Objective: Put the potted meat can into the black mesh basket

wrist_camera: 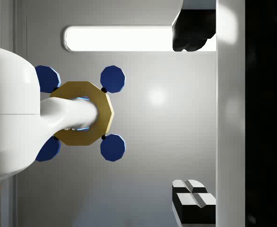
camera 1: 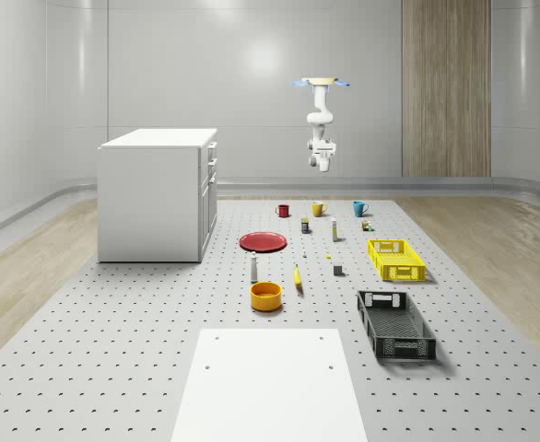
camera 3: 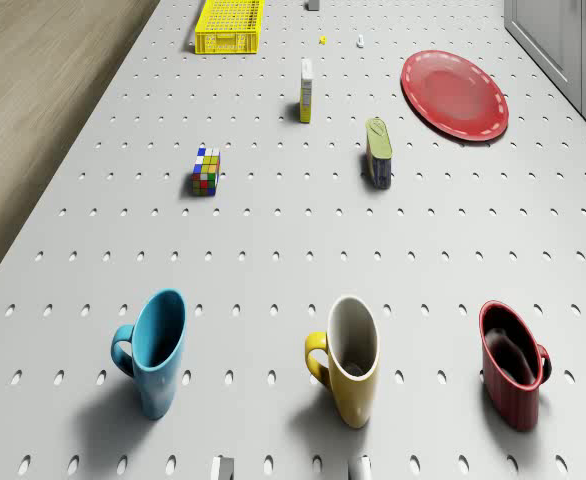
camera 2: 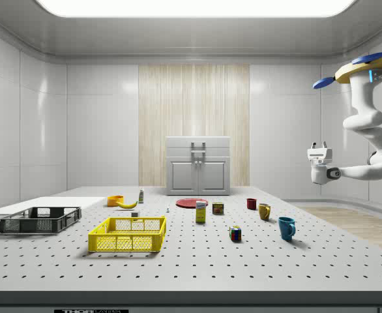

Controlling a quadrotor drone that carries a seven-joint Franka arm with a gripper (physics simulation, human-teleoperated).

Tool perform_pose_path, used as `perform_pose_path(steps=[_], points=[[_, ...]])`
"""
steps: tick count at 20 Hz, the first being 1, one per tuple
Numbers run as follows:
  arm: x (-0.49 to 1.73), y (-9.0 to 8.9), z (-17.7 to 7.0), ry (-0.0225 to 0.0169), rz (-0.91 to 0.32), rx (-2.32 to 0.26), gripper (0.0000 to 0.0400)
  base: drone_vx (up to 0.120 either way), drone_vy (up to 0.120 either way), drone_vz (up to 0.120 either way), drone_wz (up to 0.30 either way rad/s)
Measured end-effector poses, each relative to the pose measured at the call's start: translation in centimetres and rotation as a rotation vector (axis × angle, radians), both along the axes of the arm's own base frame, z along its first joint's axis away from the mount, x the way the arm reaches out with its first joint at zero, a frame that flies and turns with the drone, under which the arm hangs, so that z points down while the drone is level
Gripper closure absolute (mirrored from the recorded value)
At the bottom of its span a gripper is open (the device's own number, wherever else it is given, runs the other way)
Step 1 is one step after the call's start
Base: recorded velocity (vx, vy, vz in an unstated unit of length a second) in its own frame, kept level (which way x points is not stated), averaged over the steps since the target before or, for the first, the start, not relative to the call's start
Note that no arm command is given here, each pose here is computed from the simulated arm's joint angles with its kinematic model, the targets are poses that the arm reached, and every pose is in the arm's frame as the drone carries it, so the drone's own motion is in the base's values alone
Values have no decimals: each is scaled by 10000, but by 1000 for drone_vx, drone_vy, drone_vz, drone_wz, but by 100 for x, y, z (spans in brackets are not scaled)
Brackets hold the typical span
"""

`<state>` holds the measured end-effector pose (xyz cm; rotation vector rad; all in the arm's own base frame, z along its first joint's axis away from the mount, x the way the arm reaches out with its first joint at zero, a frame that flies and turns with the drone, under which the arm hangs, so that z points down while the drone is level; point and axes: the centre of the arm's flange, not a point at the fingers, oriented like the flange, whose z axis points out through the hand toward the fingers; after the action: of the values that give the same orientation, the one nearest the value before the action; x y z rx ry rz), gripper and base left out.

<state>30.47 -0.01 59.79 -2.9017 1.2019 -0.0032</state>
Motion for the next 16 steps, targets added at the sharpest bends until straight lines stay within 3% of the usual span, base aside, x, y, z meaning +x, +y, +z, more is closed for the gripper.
perform_pose_path(steps=[2,5,11,16], points=[[-26,-1,153,-16,0,0,0,120,0,0,0],[-37,-1,365,-40,0,0,0,120,-53,0,0],[-18,0,708,-86,0,0,0,120,-120,0,0],[-7,0,854,-125,0,0,0,120,-120,0,0]])
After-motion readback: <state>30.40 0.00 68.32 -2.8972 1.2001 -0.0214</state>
